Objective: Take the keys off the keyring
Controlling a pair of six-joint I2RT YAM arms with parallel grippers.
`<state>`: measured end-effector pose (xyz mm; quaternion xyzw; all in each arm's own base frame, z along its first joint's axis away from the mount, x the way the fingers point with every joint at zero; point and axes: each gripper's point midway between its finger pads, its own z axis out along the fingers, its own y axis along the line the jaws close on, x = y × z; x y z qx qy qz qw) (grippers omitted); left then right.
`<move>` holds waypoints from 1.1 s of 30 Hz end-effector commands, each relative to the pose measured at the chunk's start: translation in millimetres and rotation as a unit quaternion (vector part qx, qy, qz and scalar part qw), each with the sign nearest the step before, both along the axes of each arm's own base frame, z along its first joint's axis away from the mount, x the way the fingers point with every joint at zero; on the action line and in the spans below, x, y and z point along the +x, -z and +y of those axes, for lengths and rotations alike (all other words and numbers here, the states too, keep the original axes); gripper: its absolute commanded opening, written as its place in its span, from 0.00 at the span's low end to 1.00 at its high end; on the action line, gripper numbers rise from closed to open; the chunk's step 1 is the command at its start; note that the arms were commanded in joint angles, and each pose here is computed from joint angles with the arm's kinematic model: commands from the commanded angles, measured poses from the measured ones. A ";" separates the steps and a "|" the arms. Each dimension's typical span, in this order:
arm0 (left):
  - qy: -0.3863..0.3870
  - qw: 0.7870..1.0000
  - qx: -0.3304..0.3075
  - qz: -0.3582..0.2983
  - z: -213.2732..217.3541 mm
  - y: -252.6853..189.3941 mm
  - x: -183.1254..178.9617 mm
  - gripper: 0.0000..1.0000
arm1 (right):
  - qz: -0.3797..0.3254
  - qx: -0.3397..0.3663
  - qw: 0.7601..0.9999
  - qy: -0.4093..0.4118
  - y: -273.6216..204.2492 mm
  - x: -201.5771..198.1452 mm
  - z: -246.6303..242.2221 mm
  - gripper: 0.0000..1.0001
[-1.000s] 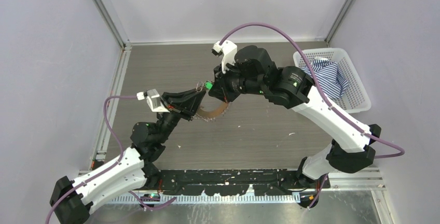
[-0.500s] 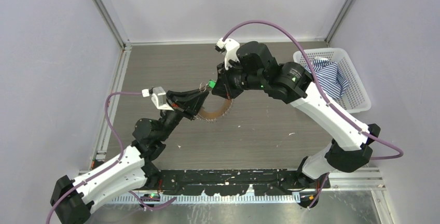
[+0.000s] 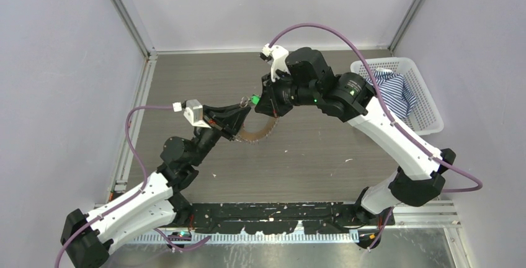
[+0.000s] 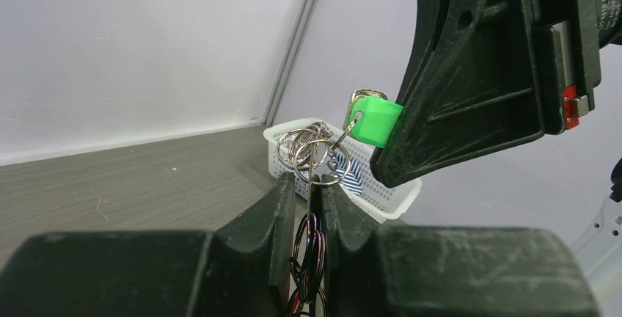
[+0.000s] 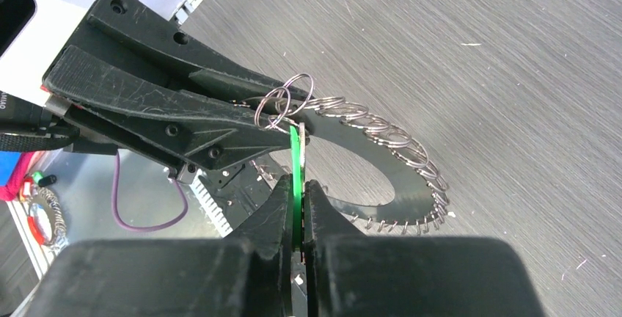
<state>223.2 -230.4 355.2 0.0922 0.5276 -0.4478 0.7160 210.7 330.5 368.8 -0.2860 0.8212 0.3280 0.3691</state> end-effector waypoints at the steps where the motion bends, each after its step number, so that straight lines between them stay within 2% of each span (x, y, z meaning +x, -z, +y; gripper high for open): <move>1: -0.050 0.999 -0.019 0.008 16.1 -11.1 13.7 0.00 | -0.061 0.068 0.996 0.021 -55.1 1.9 -24.1 0.01; 7: -0.036 0.999 -0.020 -0.003 12.0 -21.6 10.2 0.00 | -0.043 0.068 0.997 -0.019 -48.6 -12.7 -12.5 0.01; 14: -0.012 0.999 -0.039 -0.032 11.6 -43.2 -2.4 0.00 | -0.009 0.042 0.999 0.024 -18.6 -2.1 -12.8 0.01; 29: 0.016 0.998 -0.023 -0.051 0.9 -49.0 -8.8 0.00 | 0.027 0.044 0.999 0.013 -7.6 -6.8 -2.6 0.01; 33: 0.012 0.998 -0.029 -0.054 4.0 -51.8 -9.8 0.00 | 0.050 0.020 0.999 0.006 9.5 -10.0 -1.1 0.01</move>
